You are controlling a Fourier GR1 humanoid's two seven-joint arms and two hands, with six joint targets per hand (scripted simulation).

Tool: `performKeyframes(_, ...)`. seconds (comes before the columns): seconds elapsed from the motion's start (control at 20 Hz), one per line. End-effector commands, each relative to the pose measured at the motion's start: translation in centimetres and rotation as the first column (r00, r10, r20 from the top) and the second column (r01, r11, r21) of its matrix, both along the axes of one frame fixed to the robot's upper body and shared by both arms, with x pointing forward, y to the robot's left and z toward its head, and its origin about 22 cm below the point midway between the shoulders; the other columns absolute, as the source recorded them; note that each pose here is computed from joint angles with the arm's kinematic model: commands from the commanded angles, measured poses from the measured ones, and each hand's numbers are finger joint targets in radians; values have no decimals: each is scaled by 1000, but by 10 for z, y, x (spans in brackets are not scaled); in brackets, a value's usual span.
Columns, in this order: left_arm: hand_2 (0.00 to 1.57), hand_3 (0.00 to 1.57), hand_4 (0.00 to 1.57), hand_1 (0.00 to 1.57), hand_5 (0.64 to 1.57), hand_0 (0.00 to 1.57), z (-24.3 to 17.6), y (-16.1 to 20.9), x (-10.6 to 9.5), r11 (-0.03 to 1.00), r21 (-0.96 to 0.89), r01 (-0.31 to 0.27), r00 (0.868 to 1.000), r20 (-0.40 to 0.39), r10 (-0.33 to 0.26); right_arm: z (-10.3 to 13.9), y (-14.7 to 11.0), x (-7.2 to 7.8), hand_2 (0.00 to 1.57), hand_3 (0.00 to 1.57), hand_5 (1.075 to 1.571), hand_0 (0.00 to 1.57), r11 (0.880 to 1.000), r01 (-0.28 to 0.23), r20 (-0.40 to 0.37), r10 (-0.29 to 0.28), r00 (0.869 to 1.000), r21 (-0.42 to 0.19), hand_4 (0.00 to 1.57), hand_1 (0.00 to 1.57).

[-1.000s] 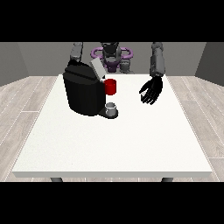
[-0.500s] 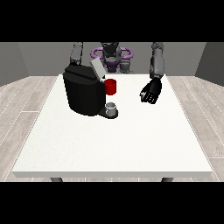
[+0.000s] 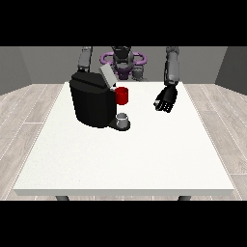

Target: Insert the coffee pod into the coffee machine and close the lid

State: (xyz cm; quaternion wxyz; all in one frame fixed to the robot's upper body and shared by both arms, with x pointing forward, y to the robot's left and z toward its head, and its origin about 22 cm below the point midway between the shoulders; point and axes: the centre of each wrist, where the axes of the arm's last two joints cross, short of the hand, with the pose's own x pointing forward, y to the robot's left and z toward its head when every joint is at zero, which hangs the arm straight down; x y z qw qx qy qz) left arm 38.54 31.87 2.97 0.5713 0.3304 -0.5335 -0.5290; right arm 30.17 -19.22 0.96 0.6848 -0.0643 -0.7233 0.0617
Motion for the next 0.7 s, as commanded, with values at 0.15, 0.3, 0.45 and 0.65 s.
performKeyframes(0.15,1402,1332,494,1420,1571,1420,15,-24,15,983,-167,77,997,35,-73,-22,-21,-6,0,0,1571,0,993,78,-77,-85,993,-89,0,0)
performKeyframes(0.3,1434,1357,517,1449,1571,1449,21,-10,18,975,-216,53,999,12,-51,-29,-3,-14,0,0,1571,0,996,68,-98,-74,992,-60,0,0)
performKeyframes(0.45,1400,1314,515,1413,1571,1413,48,-14,30,975,-207,79,995,-47,-90,-28,-7,-6,0,0,1571,0,990,77,-129,-91,987,-115,0,0)
performKeyframes(0.65,1390,1329,542,1402,1571,1402,69,-50,40,973,-176,147,984,-70,-161,-53,-6,-13,0,0,1571,0,992,89,-198,-104,975,-86,0,0)
